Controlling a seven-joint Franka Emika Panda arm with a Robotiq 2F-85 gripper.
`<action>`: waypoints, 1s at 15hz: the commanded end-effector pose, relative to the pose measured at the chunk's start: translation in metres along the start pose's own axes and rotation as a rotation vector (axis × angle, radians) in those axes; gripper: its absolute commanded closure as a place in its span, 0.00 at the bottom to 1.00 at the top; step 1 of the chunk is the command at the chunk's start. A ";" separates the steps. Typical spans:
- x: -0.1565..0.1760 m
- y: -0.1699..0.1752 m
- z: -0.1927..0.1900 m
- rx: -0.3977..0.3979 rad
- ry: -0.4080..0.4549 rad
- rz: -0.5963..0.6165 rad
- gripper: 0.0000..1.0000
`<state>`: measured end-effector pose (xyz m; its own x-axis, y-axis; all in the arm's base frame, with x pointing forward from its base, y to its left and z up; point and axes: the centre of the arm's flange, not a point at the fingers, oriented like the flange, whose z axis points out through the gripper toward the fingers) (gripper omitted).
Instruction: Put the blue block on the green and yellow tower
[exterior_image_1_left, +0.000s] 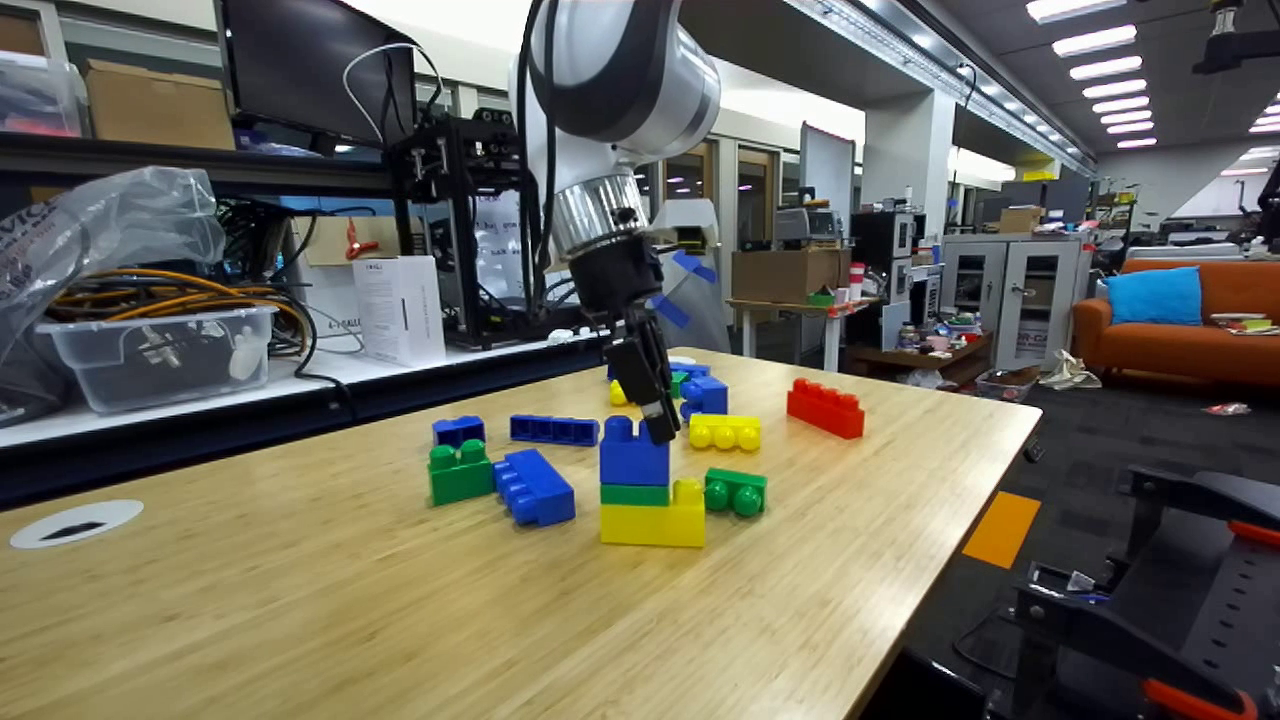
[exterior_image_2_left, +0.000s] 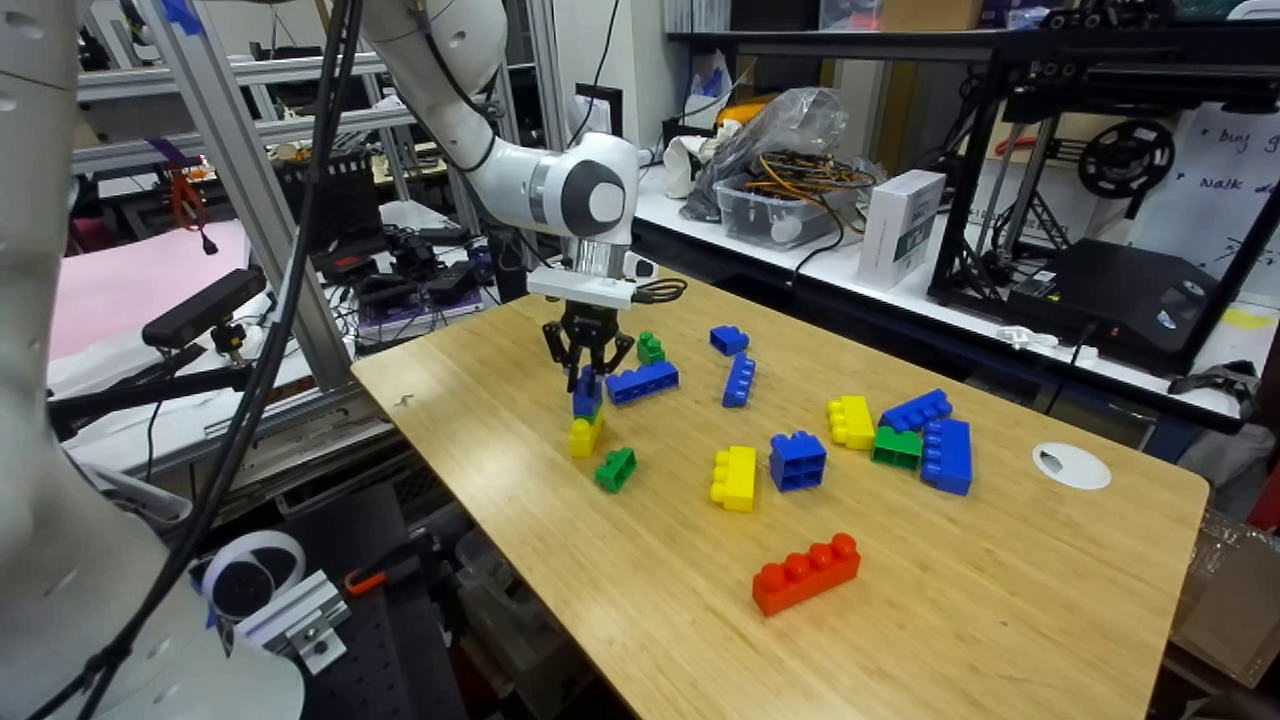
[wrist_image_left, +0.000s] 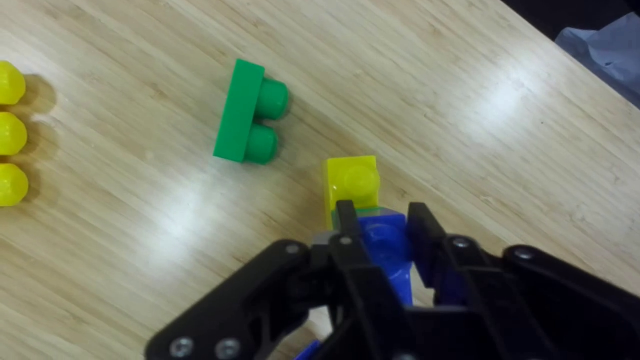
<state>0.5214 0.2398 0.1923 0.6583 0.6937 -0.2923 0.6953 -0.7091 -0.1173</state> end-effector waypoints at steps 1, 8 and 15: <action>0.006 0.002 0.001 -0.014 -0.018 -0.018 0.93; 0.007 -0.008 -0.007 -0.059 -0.030 -0.035 0.24; 0.005 -0.020 -0.041 -0.127 0.012 -0.052 0.00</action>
<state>0.5243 0.2637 0.2133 0.6210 0.7329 -0.2778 0.7549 -0.6547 -0.0398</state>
